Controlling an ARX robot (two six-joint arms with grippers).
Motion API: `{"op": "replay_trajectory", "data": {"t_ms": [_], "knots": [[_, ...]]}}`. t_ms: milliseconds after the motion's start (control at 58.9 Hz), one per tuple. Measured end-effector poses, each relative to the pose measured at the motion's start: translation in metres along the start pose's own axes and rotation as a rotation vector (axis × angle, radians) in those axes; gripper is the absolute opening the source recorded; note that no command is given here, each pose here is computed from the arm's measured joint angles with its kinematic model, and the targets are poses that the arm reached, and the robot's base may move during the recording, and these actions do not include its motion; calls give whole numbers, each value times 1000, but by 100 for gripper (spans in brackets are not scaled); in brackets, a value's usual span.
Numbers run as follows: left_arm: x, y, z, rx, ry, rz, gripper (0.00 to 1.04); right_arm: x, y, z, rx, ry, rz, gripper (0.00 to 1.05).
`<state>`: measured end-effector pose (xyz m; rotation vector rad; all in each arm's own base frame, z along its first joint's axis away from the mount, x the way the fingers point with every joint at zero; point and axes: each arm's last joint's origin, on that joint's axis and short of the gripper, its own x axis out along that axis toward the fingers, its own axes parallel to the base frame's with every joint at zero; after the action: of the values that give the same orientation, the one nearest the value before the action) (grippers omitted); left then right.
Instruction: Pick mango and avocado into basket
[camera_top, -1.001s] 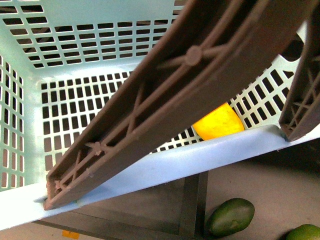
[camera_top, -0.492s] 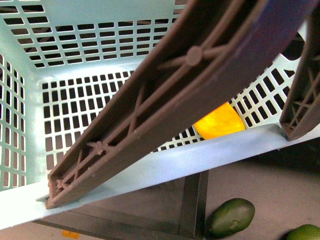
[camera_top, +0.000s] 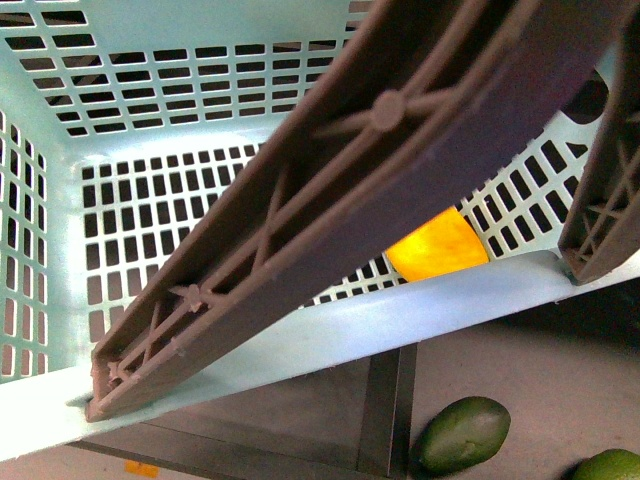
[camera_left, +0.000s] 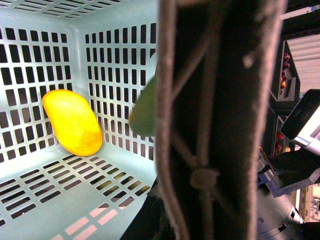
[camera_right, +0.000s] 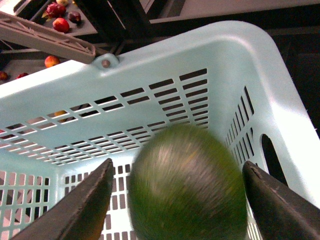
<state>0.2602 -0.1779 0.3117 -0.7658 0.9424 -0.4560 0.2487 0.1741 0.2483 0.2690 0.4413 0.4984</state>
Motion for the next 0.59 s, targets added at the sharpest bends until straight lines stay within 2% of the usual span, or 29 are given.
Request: {"op": "replay_trajectory", "data": {"t_ms": [136, 373, 475, 594], "knots": [[0, 0, 0, 0, 1, 0, 4, -5, -2, 6, -2, -31, -15, 98], [0, 0, 0, 1, -4, 3, 4, -30, -13, 21, -17, -126, -103, 96], [0, 0, 0, 3, -4, 3, 4, -50, -26, 18, -98, -359, -306, 83], [0, 0, 0, -1, 1, -1, 4, -81, -55, 0, -189, -470, -463, 64]]}}
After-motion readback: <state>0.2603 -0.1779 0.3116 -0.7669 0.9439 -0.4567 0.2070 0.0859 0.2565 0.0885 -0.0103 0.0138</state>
